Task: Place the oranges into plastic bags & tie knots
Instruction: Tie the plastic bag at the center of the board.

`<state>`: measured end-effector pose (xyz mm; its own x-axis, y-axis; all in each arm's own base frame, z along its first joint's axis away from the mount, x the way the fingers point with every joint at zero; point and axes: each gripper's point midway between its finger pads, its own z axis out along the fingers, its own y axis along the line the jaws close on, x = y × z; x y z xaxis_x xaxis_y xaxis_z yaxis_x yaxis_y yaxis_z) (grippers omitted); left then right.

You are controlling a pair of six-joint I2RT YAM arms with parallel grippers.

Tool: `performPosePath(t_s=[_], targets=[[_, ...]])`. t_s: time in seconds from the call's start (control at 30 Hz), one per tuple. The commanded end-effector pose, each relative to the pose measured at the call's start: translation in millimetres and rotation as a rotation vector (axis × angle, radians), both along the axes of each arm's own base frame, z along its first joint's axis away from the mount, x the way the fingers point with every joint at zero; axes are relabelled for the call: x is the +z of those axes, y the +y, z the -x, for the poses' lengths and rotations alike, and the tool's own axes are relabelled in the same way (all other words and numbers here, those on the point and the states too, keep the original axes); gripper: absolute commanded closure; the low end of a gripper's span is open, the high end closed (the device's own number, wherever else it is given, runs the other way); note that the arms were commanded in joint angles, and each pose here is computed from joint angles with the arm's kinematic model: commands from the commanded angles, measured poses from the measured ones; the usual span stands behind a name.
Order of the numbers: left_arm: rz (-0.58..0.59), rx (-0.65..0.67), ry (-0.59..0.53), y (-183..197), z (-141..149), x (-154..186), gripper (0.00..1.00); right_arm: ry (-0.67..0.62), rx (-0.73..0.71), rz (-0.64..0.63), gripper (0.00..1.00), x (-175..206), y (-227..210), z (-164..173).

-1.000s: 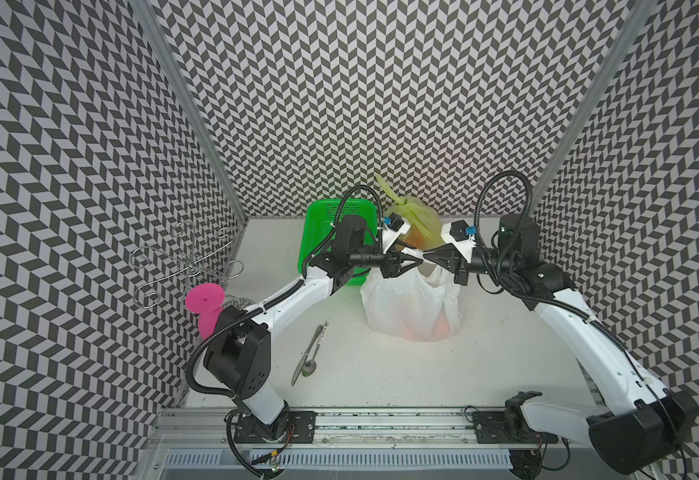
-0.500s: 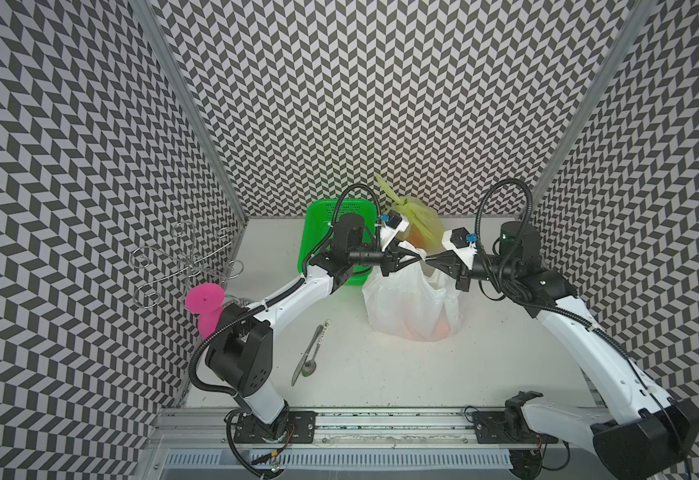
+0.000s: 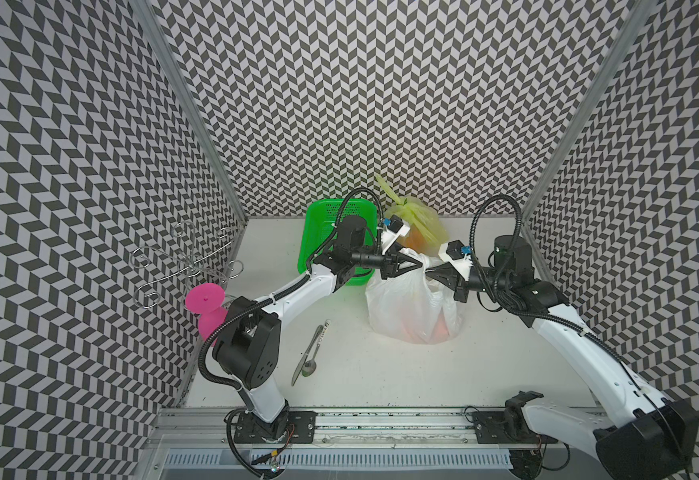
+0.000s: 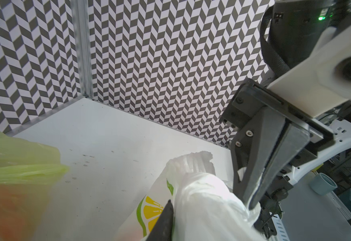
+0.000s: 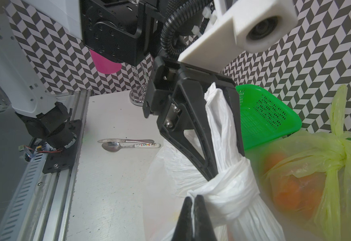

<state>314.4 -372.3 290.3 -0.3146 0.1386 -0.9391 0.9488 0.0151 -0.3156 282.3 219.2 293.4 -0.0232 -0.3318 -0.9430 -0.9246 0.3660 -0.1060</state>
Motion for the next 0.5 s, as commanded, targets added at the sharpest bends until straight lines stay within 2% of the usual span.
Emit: performPosePath(t_s=[0.0, 0.33, 0.47], targets=[[0.018, -0.073, -0.004, -2.5, 7.9, 8.1, 0.64, -0.054, -0.026, -0.002, 1.0, 3.7, -0.6, -8.6], [0.033, -0.134, 0.001, -3.0, 16.0, 9.8, 0.51, -0.108, -0.007, 0.046, 1.0, -1.1, -3.5, -4.8], [0.039, -0.146, 0.008, -4.3, 16.5, 12.2, 0.5, -0.132, 0.019, 0.056, 1.0, -2.7, -3.4, 1.0]])
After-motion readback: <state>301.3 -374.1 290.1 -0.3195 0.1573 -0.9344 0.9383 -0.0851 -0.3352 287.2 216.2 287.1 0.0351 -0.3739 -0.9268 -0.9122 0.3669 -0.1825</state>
